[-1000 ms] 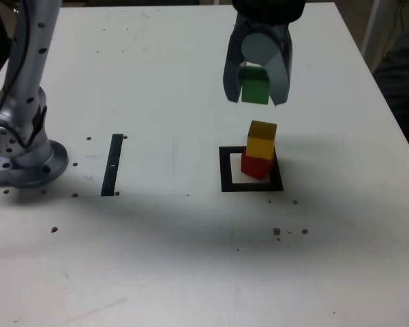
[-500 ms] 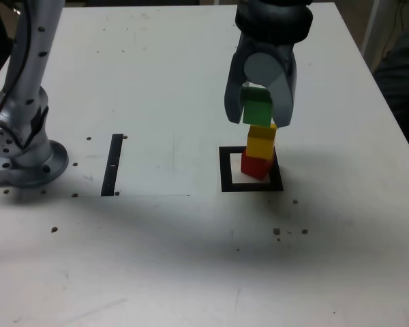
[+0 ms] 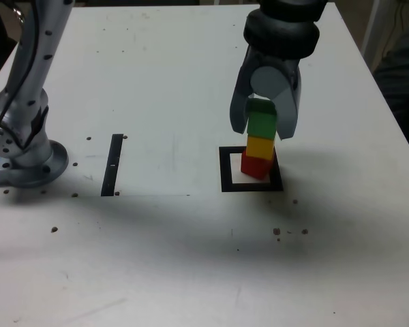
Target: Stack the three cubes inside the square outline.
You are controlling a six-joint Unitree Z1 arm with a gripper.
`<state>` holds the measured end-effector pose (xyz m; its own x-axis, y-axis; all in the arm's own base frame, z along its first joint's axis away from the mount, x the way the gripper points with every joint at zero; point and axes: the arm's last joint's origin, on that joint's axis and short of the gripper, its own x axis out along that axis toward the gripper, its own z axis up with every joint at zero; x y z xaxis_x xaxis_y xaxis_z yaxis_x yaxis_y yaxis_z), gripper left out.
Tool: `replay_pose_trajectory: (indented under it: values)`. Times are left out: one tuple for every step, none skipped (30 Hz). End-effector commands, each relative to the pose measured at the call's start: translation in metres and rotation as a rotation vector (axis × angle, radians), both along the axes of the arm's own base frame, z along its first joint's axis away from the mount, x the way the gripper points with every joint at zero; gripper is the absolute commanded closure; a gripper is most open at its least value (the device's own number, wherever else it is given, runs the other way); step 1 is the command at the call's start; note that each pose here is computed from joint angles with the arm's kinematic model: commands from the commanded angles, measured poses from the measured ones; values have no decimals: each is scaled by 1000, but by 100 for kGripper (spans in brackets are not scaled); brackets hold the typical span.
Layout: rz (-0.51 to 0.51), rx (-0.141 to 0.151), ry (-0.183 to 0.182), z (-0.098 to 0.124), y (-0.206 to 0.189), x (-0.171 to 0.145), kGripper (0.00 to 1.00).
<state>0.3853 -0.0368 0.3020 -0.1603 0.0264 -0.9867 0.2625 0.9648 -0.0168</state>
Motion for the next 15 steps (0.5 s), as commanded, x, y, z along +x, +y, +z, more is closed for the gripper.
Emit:
replay_pose_trajectory:
  values:
    - [-1,3,0,-1,1,1,70]
    - [-1,4,0,-1,1,2,70]
    - [-1,5,0,-1,2,2,70]
    - [0,7,0,-2,2,2,70]
    - [0,10,0,-3,3,2,66]
    - [-1,10,1,-3,4,3,61]
    - [-2,10,2,-4,4,3,52]
    - [-3,11,3,-4,5,3,42]
    - [-4,11,4,-5,5,3,32]
    - [-5,10,5,-6,6,3,21]
    - [-6,10,5,-6,6,3,12]
    - [-7,10,6,-7,6,3,6]
    - [-6,10,7,-7,7,3,2]
    - [-6,10,7,-7,7,3,1]
    - [-6,10,8,-8,8,3,0]
